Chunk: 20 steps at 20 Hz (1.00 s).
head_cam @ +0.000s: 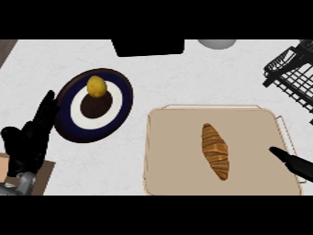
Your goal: Pick the croissant from the tray and place it in the tiered basket
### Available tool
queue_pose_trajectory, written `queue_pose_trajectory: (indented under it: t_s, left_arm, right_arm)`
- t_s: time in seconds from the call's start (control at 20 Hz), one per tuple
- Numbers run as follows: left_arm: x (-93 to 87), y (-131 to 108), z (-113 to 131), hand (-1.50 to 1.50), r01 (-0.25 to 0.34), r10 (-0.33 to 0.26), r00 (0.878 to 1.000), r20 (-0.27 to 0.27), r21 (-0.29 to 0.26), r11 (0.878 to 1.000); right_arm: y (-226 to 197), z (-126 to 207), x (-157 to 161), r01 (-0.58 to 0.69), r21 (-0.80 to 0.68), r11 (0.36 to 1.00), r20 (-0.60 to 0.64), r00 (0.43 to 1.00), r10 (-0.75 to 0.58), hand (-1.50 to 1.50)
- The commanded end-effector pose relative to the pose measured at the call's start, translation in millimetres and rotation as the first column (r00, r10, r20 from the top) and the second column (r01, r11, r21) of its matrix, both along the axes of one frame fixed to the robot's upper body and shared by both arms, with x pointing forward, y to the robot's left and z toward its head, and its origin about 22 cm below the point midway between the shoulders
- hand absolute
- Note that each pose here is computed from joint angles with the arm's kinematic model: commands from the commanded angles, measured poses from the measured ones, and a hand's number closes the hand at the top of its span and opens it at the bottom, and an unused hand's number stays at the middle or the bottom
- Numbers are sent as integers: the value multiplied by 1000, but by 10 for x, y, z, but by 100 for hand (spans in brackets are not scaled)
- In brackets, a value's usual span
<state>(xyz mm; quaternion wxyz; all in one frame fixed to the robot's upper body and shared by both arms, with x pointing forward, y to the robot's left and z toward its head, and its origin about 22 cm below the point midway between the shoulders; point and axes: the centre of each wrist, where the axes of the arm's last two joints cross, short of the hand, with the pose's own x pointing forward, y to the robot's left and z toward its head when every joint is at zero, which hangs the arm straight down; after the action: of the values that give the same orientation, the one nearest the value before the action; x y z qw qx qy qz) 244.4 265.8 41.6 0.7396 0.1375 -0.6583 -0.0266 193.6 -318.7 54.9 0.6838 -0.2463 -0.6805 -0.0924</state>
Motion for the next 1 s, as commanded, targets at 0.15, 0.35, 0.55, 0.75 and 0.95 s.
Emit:
queue_pose_trajectory:
  t_s: [0.15, 0.35, 0.55, 0.75, 0.95]
  left_arm:
    - [-301, -144, -433, 0, -28, 21, 990, -141, -48, 998]
    - [-332, -232, -441, 0, -3, -2, 990, -138, -36, 999]
    - [-326, -232, -425, 0, -11, 4, 989, -147, -47, 999]
    - [-241, -250, -424, 0, -9, 3, 990, -143, -44, 999]
    - [-385, -244, -465, 0, 8, -13, 989, -146, -41, 999]
  right_arm:
    - [12, 190, -291, -204, -250, 947, -361, 927, 104, -150]
    - [61, 452, -280, -228, -378, 897, -466, 884, 28, -150]
    - [285, 661, -297, -172, -411, 895, -473, 880, -48, -150]
    - [525, 691, -255, -194, -446, 874, -509, 858, -69, -150]
    - [728, 682, -270, -193, -480, 856, -542, 832, -117, -150]
